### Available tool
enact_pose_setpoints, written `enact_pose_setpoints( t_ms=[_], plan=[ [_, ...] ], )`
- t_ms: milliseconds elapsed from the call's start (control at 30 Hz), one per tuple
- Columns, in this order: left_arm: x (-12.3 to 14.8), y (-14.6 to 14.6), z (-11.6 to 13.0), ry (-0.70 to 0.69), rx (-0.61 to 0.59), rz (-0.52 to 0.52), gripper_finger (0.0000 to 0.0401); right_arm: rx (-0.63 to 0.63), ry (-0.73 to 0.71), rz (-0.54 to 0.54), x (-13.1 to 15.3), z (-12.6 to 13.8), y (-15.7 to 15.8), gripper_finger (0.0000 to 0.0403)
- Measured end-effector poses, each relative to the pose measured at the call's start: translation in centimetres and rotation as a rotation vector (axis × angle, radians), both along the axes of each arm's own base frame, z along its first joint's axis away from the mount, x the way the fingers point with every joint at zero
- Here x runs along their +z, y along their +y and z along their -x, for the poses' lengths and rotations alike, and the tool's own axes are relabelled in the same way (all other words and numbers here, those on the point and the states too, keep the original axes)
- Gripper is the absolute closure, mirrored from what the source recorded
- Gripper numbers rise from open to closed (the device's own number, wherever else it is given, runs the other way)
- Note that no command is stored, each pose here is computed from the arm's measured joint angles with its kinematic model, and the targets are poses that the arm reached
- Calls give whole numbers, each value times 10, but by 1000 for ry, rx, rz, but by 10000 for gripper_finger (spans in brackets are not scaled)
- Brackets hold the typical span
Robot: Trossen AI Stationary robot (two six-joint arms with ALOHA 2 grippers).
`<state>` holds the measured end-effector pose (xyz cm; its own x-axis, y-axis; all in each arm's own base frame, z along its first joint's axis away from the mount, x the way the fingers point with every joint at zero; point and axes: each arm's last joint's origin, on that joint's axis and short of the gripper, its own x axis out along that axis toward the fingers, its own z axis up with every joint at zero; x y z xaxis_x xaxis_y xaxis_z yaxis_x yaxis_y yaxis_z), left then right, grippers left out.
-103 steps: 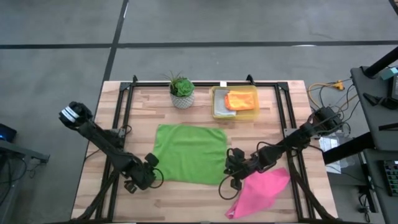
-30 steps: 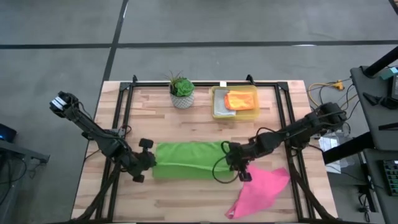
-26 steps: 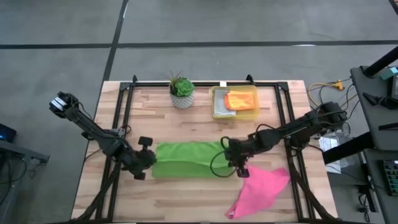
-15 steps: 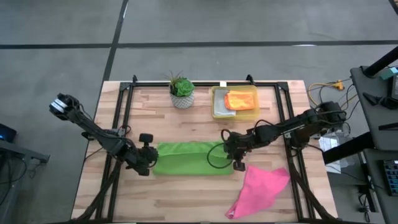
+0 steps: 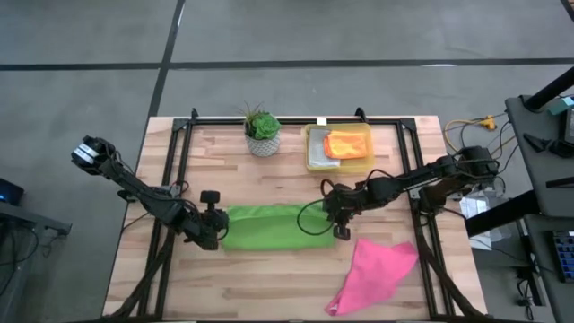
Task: Fold microfiber towels
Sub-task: Fold the green microfiber cloth
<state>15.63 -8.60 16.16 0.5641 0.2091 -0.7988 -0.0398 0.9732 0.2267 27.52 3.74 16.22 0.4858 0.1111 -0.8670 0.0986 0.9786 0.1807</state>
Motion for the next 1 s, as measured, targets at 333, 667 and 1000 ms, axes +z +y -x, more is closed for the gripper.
enact_pose_setpoints(
  t_ms=[333, 667, 1000],
  plan=[
    [-4, 4, 0, -33, 51, -20, 401, -62, -2, 63, -1, 1, -3, 394],
    [-7, 7, 1, -37, 69, -40, 401, -111, 4, 88, -3, 2, -4, 394],
    [-17, 10, 4, -78, 139, -8, 401, -175, 21, 87, -8, 6, -5, 394]
  ],
)
